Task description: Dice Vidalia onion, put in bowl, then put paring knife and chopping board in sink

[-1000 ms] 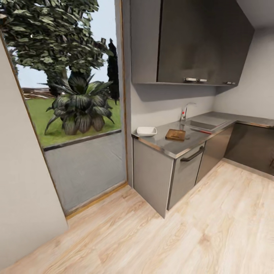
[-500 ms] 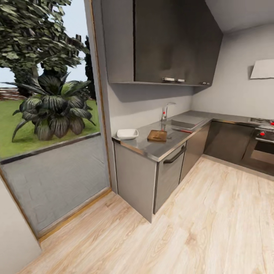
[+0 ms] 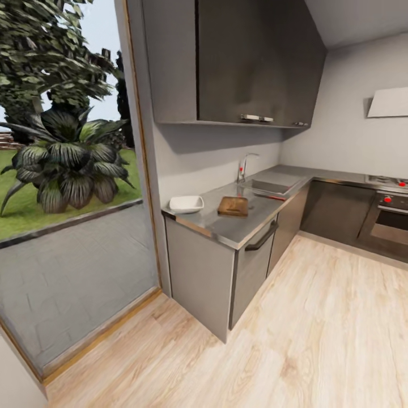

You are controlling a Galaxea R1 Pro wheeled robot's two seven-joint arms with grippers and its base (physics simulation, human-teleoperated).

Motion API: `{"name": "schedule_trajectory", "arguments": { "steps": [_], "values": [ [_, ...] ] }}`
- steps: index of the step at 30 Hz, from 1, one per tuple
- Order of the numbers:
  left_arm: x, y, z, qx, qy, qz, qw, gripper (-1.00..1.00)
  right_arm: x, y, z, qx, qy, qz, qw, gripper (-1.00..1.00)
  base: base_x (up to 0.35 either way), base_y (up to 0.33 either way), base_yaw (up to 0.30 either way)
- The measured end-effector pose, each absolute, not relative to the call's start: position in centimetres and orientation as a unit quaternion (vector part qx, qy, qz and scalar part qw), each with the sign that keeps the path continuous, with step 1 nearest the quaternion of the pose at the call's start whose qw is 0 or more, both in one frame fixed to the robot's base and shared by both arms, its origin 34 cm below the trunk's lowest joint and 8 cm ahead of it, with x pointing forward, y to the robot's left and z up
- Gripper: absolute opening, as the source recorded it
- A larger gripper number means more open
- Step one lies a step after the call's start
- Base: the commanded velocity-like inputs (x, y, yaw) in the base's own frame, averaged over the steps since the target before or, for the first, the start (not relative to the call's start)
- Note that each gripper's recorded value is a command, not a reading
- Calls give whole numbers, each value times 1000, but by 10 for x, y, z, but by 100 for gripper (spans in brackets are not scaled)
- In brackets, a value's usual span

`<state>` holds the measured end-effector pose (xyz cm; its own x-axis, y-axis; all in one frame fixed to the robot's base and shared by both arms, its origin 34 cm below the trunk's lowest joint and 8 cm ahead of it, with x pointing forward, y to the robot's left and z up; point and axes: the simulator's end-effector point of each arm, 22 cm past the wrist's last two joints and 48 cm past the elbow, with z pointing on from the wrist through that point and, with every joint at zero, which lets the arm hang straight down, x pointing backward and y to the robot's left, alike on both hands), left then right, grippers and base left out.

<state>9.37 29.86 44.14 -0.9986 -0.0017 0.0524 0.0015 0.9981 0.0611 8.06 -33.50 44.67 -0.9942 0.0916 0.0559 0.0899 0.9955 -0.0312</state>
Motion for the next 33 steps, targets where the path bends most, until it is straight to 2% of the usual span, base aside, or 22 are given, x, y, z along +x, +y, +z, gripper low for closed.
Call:
{"name": "schedule_trajectory", "arguments": {
  "steps": [22,33],
  "values": [
    [94,299,441,0,-999,-31,26,100,81,-334,447,-46,-998,14,29,100,279,185,-3],
    [93,299,441,0,-999,-31,27,100,80,-334,447,-46,-998,14,30,100,266,11,-208]
  ]
}}
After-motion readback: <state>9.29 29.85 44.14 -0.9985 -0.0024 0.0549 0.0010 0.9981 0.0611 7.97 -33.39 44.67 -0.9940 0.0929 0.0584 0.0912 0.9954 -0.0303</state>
